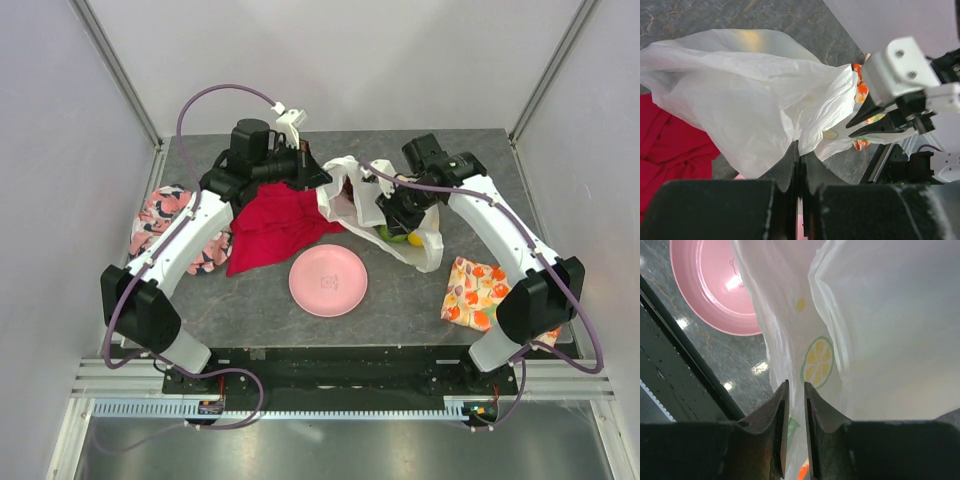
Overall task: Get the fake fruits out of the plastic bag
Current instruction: Take out the fake fruit from the plastic bag.
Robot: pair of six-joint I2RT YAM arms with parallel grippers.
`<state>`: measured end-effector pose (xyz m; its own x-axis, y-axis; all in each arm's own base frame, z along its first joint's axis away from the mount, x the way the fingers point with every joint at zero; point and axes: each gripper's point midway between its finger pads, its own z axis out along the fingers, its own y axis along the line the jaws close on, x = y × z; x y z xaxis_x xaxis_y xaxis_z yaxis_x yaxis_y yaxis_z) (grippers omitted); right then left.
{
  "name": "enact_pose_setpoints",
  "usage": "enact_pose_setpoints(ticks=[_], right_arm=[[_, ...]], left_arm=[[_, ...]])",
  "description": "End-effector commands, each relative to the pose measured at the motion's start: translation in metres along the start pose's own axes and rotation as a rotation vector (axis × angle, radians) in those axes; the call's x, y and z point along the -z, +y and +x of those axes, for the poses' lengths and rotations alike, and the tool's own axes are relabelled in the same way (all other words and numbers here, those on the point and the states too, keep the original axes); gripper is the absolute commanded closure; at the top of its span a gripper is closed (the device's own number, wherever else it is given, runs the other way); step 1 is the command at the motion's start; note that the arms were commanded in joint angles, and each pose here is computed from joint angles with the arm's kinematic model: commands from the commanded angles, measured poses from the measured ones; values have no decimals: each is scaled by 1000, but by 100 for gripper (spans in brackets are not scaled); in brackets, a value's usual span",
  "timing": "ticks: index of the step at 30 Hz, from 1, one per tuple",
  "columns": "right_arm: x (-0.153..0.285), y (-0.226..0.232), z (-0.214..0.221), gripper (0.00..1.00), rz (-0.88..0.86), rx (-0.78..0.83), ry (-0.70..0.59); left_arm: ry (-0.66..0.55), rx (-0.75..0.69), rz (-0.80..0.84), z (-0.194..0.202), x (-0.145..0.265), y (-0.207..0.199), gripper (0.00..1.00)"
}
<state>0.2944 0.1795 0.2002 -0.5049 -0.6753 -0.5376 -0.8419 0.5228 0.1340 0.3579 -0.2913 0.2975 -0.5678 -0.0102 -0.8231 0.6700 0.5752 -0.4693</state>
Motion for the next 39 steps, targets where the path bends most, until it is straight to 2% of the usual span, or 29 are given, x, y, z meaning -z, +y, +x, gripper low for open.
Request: enact_pose_setpoints(ticks=[1, 5, 8, 9, 12, 20, 24, 26, 27, 29, 30, 32, 33, 39], right_arm=[[-19, -15, 28, 76, 54, 23, 102], [-36, -42, 45, 76, 170, -22, 177], [-47, -68, 42, 56, 288, -80, 171], [-49, -72, 39, 41, 309, -113, 158], [-55, -92, 29, 23, 391, -173, 138], [-97, -120, 24, 22, 384, -220, 186], [-123, -127, 35, 18, 373, -237, 237], [-127, -133, 39, 19, 388, -238, 255], [-128, -135, 43, 28, 397, -236, 269], [-120, -139, 41, 39, 422, -229, 264], [-107, -140, 32, 48, 442, -221, 231], [-86, -139, 21, 54, 455, -217, 177], [-60, -132, 4, 58, 470, -195, 106], [33, -48, -48, 61, 300, -61, -185]], left_arm=[[-48, 44, -16, -17, 0, 0, 98], [-41, 35, -6, -14, 0, -1, 99], [-25, 23, 14, -8, -2, -1, 98], [-21, 13, 19, -6, -3, -1, 98], [-2, 6, 36, 1, -4, 0, 98], [26, 3, 42, 15, -9, 5, 99], [33, -2, 52, 16, -11, 5, 98], [34, -5, 51, 16, -12, 6, 98], [35, -5, 50, 16, -12, 7, 98], [30, -8, 48, 14, -13, 7, 98], [29, -8, 45, 14, -14, 8, 99], [25, -6, 44, 13, -16, 9, 98], [26, -4, 43, 14, -18, 11, 98], [-1, -24, 19, -1, -25, 17, 98]])
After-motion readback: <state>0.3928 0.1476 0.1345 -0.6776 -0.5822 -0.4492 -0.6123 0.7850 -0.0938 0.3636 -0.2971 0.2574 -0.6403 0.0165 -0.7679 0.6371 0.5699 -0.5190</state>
